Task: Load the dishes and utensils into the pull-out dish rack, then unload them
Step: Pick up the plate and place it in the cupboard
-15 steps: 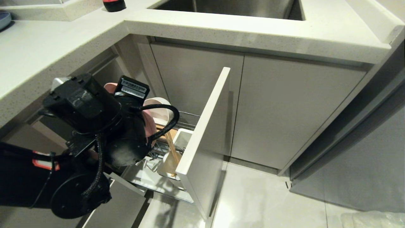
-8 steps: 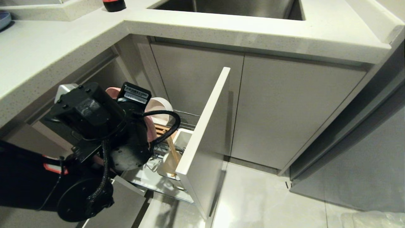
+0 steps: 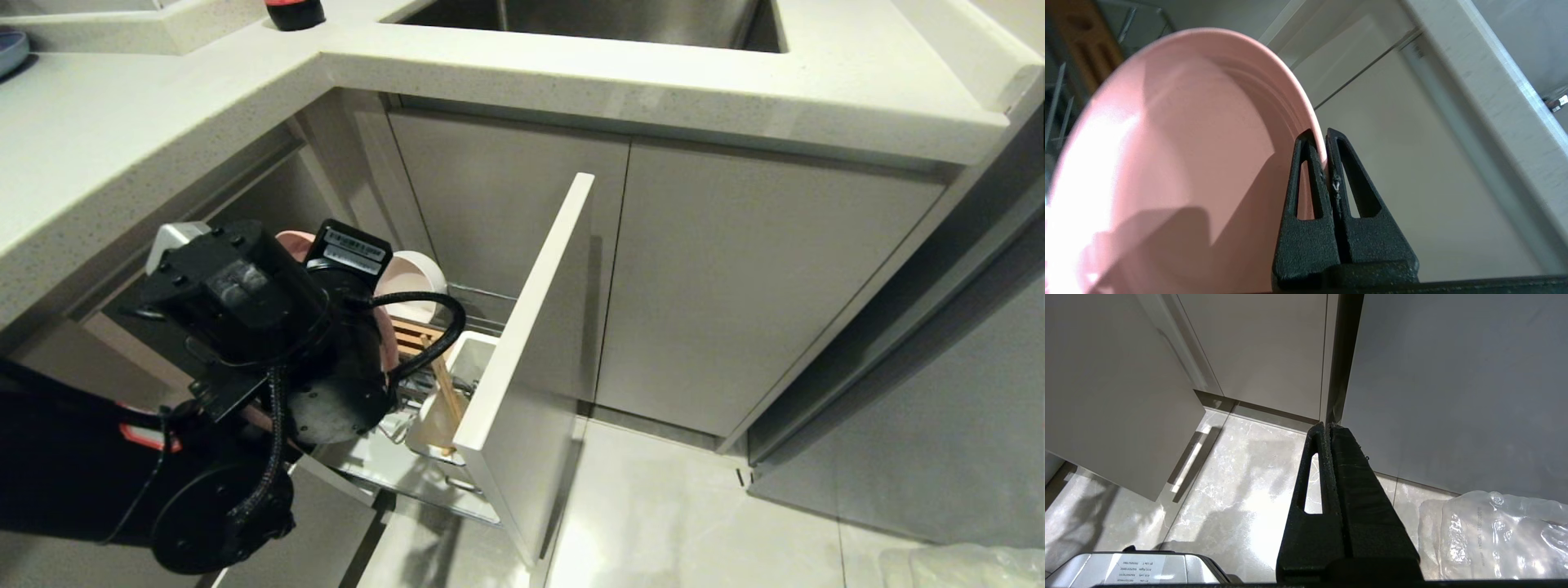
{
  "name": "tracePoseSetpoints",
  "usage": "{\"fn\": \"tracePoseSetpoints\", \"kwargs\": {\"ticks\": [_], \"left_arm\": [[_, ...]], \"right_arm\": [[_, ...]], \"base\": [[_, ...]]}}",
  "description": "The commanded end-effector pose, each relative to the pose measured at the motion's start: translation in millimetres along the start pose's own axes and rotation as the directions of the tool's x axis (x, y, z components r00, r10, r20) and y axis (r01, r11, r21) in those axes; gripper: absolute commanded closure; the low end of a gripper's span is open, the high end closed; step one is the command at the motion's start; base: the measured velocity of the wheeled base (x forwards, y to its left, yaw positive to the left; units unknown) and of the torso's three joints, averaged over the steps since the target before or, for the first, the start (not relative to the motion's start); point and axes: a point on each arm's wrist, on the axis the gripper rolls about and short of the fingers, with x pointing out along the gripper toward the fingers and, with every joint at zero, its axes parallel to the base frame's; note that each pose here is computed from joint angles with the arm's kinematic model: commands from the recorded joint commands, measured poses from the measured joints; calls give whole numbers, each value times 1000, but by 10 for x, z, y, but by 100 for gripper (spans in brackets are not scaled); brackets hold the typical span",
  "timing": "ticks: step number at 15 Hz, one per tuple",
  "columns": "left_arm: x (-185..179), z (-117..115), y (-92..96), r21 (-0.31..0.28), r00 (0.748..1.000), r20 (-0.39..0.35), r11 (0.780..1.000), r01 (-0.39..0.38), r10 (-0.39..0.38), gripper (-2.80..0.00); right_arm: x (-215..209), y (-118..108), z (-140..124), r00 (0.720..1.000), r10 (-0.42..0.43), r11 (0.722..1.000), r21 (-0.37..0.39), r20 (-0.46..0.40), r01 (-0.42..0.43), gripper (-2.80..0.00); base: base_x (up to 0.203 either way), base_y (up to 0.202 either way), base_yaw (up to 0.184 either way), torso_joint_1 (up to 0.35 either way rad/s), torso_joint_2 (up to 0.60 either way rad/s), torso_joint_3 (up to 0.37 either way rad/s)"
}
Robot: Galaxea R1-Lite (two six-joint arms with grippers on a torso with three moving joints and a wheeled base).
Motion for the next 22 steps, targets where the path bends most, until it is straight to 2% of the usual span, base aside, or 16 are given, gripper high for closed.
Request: {"fn": "tracePoseSetpoints", "kwargs": {"ticks": [1, 5, 11, 14, 22], "left_arm": [[-2, 94, -73, -34, 1000, 20, 999, 9, -8, 0], [-15, 189, -142, -40, 999, 32, 999, 22, -20, 0], [-4, 134, -141, -58, 999, 34, 998, 31, -29, 0], [-4, 98, -117, -78, 999, 34, 996, 32, -30, 0], [-35, 9, 11, -57, 1000, 9, 998, 19, -18, 0]], "right_arm": [[0, 0, 0, 1000, 1, 1000, 0, 0, -1, 0], [0, 0, 0, 1000, 1, 1000, 0, 0, -1, 0], [0, 0, -1, 1000, 1, 1000, 0, 1, -1, 0], [0, 0, -1, 1000, 1, 1000, 0, 1, -1, 0], [0, 0, -1, 1000, 1, 1000, 0, 1, -1, 0]], "base": [[0, 0, 0, 0, 0, 0], [0, 0, 0, 0, 0, 0], [0, 0, 0, 0, 0, 0], [0, 0, 0, 0, 0, 0], [0, 0, 0, 0, 0, 0]]}}
